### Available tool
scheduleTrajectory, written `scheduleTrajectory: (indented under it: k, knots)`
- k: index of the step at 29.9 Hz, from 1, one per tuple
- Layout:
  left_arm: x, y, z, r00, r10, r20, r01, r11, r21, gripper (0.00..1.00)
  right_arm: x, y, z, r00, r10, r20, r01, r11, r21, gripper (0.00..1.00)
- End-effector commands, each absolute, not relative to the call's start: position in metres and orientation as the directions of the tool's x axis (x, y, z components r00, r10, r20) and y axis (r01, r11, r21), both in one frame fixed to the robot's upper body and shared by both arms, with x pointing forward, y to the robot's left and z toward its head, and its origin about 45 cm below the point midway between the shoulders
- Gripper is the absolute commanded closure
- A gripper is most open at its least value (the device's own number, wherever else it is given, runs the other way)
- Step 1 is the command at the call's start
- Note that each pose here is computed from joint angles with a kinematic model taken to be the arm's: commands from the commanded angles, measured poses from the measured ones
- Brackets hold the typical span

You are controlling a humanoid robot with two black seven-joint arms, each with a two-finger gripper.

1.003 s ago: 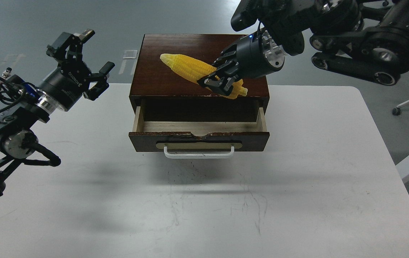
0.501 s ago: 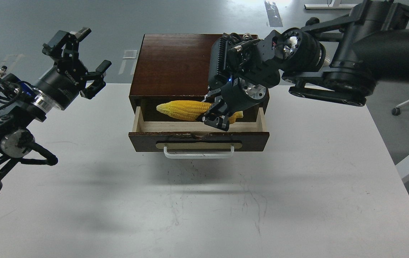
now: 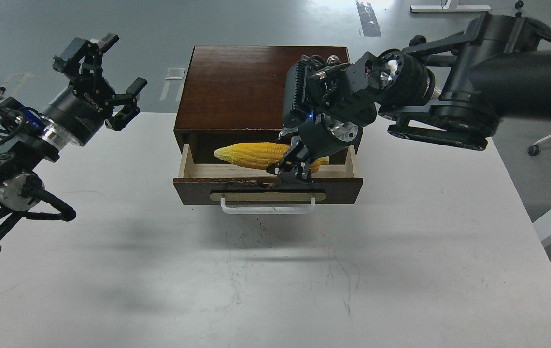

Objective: Put corn in drawer with both arms
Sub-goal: 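Lower the corn into the open drawer and open the right gripper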

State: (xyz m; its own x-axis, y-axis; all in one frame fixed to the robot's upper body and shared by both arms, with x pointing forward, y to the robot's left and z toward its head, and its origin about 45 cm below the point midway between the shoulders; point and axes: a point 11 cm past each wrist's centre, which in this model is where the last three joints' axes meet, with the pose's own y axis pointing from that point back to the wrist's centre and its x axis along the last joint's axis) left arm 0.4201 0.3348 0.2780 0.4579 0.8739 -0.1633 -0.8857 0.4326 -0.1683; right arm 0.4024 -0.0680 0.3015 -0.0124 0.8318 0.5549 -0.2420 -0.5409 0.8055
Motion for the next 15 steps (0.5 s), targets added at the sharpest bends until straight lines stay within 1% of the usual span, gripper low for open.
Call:
scheduleTrajectory:
  k: [1,3,10,13,15]
  knots:
    - [0.420,0.335,0.278,0.459,0.873,-0.164,-0.885,0.433,-0.169,0.01,0.403,-0.068,0.302,-0.011,0.830,0.557,-0.243,-0.543,0.804,0.38]
    - [0.420,0.335,0.278,0.458,0.874,-0.163,-0.886,0.432,-0.169,0.01,0.403,-0.069,0.302,-0.010,0.830,0.558,-0.244,-0.543,0.804,0.35]
    - [0.420,0.334,0.278,0.468,0.868,-0.167,-0.881,0.442,-0.170,0.01,0.404,-0.069,0.306,-0.010,0.825,0.566,-0.250,-0.550,0.797,0.35]
    - [0.419,0.333,0.279,0.479,0.861,-0.171,-0.875,0.453,-0.172,0.01,0.406,-0.069,0.316,-0.008,0.814,0.581,-0.262,-0.563,0.784,0.35]
    - [0.419,0.334,0.279,0.478,0.862,-0.169,-0.875,0.452,-0.172,0.01,0.410,-0.068,0.330,-0.013,0.794,0.608,-0.281,-0.586,0.760,0.34]
